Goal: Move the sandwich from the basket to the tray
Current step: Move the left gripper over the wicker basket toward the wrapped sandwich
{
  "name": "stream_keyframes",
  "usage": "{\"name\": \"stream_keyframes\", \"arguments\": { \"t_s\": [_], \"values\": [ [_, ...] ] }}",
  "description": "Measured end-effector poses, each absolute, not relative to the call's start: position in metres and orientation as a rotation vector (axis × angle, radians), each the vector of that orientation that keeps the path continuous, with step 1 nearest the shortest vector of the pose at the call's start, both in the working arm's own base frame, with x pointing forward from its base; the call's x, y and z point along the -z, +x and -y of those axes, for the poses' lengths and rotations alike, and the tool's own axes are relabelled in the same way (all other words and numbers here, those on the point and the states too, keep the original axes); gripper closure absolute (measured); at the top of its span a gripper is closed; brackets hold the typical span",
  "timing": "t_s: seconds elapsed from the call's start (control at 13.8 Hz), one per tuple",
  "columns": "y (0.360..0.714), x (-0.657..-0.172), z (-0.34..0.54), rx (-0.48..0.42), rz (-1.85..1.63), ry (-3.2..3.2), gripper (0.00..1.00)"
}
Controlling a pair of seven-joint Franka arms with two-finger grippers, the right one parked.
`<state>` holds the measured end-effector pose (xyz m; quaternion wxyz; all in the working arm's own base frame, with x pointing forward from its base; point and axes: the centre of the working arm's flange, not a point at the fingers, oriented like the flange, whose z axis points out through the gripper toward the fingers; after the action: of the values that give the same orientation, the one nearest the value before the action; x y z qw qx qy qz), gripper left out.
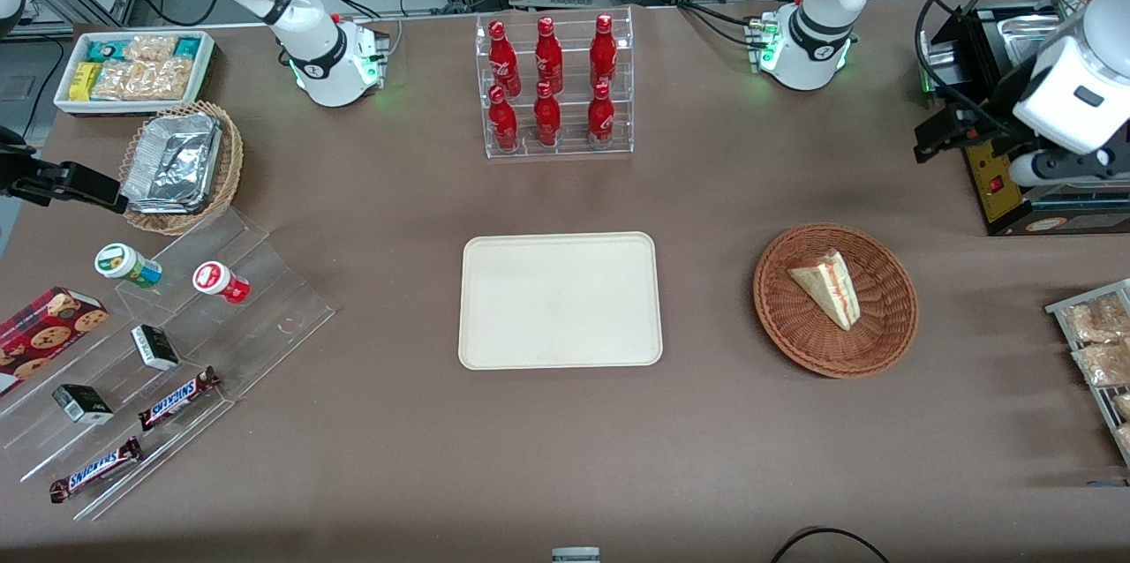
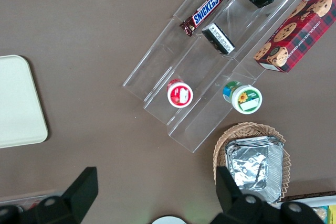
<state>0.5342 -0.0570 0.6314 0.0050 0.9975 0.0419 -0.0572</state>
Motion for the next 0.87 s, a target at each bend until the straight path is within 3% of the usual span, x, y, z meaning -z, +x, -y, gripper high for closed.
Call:
{"name": "stream_keyframes", "arguments": {
  "t_s": [0.36,0.87],
  "values": [
    [0.539,-0.621,0.055,0.215,-0.137,3.131,0.00],
    [0.530,-0.497,0.055,0.194,-0.580,3.120,0.00]
  ]
}}
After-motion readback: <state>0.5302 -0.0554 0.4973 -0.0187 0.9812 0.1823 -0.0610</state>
